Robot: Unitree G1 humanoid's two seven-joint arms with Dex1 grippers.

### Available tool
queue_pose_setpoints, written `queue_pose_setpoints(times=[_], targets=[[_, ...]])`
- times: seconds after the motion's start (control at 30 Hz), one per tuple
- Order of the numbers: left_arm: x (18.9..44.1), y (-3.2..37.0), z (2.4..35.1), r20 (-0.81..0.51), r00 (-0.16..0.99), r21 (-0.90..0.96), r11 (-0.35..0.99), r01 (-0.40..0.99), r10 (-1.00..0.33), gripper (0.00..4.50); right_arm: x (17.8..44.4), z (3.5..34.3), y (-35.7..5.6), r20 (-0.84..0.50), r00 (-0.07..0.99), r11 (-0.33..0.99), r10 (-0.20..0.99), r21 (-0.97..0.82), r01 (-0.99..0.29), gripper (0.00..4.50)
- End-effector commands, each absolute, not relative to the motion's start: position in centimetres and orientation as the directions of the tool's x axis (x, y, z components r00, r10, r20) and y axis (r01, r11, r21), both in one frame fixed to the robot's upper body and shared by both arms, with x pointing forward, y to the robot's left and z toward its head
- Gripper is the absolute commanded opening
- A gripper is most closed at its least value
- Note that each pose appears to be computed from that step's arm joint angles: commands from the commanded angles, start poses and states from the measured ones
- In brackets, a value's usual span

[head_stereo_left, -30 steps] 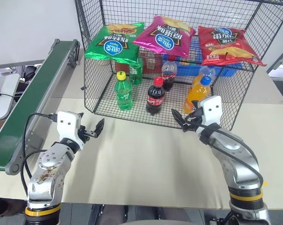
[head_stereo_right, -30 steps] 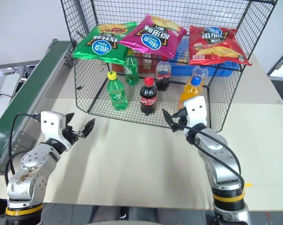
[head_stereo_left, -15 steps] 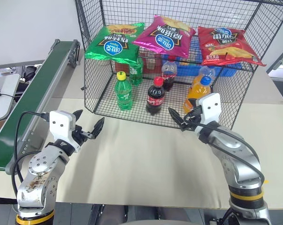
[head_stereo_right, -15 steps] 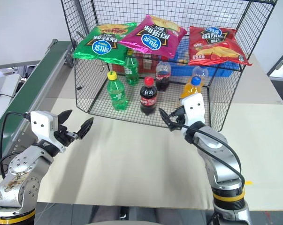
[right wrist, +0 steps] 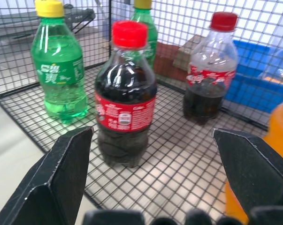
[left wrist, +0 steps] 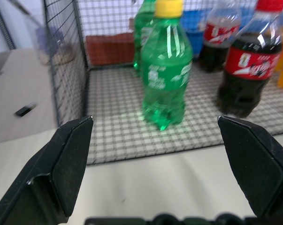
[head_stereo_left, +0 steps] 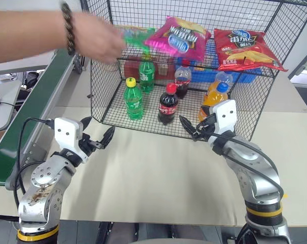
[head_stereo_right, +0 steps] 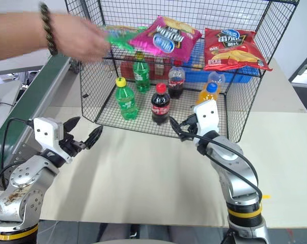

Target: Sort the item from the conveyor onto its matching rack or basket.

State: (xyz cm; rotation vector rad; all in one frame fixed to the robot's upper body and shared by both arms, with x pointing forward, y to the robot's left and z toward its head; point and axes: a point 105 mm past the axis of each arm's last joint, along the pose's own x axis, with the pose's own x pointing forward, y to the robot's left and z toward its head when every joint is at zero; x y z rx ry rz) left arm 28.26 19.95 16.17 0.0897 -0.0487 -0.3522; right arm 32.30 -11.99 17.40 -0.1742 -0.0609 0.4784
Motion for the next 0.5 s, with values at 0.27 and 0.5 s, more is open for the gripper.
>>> queue_pose_setpoints(times=[0.27,0.5], targets=[[27.2,20.3,17.7,0.042,0.926,0.15,0.919,0.366,-0.376,4.49,31.9,19.5,-10.2,0.092,0.856,0.852,0.51,-0.193,-0.487,4.5],[27.1,21.4,18.7,0.062,0.937,0.19,0.926,0.328,-0.344,4.49,32.3,19.7,-9.8,0.111,0.847,0.847,0.52,-0.19,-0.496,4.5]])
